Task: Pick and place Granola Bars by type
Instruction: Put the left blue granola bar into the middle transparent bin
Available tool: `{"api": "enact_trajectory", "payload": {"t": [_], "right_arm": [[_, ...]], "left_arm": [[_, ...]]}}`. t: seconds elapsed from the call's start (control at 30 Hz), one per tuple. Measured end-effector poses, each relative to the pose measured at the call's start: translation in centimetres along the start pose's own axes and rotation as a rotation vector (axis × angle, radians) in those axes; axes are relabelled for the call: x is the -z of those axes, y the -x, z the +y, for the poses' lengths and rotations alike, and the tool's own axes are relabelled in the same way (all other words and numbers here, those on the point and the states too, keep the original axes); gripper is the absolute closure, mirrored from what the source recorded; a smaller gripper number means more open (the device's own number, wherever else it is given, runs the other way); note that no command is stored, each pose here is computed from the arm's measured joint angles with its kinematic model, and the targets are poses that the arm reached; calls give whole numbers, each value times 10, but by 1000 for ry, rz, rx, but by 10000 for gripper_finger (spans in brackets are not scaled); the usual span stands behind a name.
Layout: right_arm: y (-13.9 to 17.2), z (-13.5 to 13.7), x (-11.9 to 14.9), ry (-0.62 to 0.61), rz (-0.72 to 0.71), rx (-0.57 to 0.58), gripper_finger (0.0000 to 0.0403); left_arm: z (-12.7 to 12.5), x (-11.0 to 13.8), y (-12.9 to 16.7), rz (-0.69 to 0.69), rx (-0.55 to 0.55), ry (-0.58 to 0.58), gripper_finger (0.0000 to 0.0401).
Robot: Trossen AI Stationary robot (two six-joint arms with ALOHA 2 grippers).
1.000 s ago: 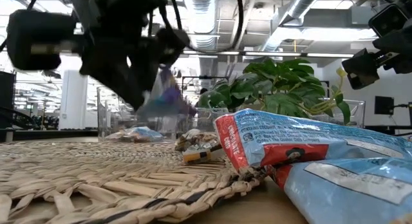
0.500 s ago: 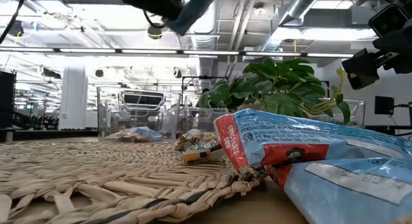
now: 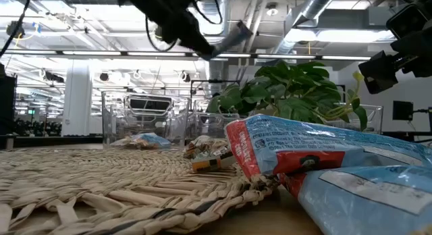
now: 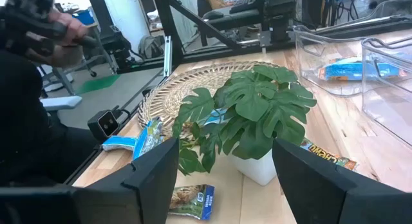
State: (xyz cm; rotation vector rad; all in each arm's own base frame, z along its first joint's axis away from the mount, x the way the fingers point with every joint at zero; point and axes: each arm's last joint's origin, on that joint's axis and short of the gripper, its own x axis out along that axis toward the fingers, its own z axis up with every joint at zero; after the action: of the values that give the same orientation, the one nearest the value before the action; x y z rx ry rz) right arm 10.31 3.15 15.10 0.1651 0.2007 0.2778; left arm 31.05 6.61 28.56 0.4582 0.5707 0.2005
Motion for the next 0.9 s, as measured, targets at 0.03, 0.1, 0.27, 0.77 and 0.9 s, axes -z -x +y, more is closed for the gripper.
{"api": "enact_trajectory", "payload": {"t": [0.03, 0.1, 0.27, 0.77, 0.9], "right_arm": [[0, 0, 0, 0, 0, 0, 159], [0, 0, 0, 0, 0, 0, 159], [0, 0, 0, 0, 0, 0, 159], [0, 0, 0, 0, 1, 0, 159], [0, 0, 0, 0, 1, 0, 159]], "left_arm": [[6, 4, -5, 5, -22, 1, 330], [17, 14, -14, 36, -52, -11, 330], [35, 36, -37, 124, -142, -35, 330], [44, 49, -50, 162, -172, -85, 330], [44, 48, -50, 160, -173, -84, 330]]}}
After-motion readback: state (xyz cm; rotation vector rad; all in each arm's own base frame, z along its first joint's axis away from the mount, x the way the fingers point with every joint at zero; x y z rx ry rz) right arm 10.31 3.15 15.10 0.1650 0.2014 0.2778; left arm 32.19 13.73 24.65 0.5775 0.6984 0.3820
